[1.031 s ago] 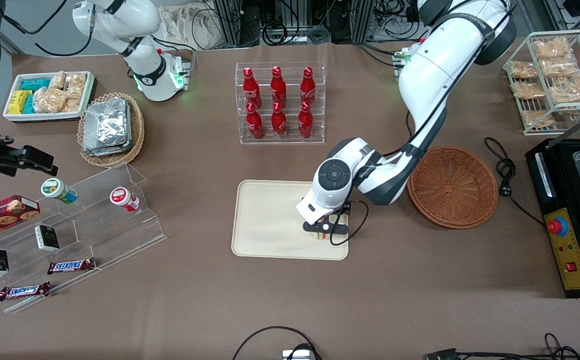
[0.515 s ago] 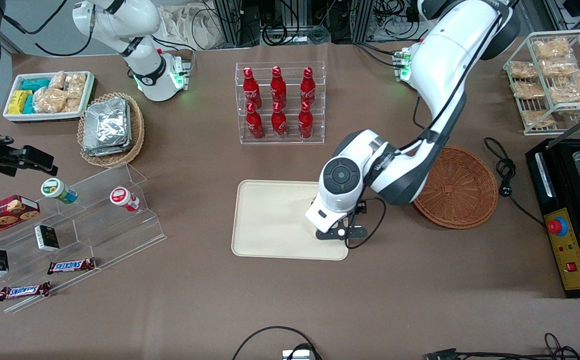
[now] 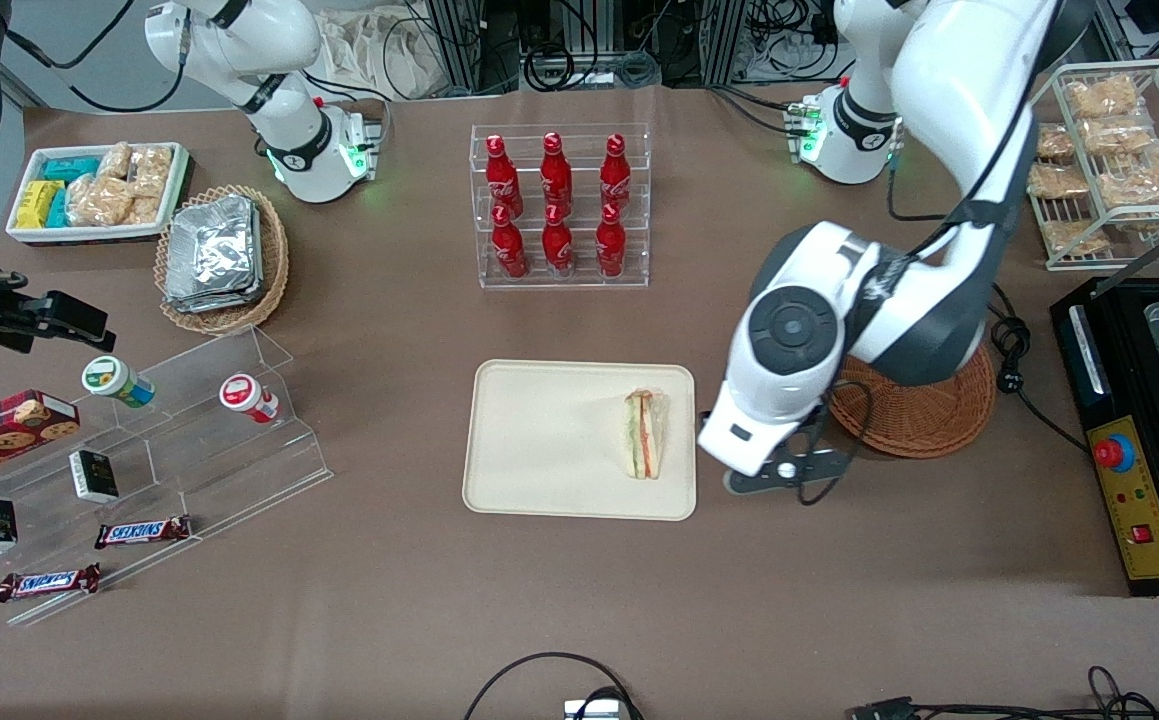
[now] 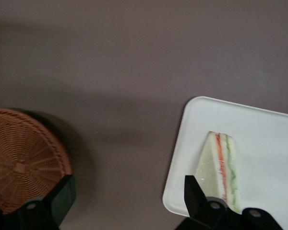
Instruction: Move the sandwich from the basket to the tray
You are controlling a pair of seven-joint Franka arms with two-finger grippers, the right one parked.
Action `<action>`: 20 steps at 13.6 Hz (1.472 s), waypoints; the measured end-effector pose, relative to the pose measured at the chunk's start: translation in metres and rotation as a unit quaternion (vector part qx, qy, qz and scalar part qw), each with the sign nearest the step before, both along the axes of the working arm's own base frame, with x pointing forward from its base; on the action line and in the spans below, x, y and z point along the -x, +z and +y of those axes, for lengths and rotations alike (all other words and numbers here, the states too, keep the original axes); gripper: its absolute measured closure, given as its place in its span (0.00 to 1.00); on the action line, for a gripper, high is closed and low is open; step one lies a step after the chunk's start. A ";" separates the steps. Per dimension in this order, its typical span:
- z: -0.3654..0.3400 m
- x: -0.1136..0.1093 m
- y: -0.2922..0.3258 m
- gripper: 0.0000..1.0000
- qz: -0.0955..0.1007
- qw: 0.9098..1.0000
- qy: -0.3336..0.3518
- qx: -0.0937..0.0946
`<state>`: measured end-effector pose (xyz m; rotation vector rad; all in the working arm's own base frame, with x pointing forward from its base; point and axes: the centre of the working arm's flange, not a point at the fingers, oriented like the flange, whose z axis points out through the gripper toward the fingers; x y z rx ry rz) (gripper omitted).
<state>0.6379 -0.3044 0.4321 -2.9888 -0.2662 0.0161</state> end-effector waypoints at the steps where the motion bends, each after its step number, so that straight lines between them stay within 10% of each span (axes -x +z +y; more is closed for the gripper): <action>1: 0.018 -0.002 0.011 0.00 0.002 1.000 0.014 -0.007; 10: 0.107 -0.005 0.066 0.00 0.018 0.999 0.007 -0.026; 20: 0.228 0.044 0.150 0.00 0.022 0.994 -0.102 0.020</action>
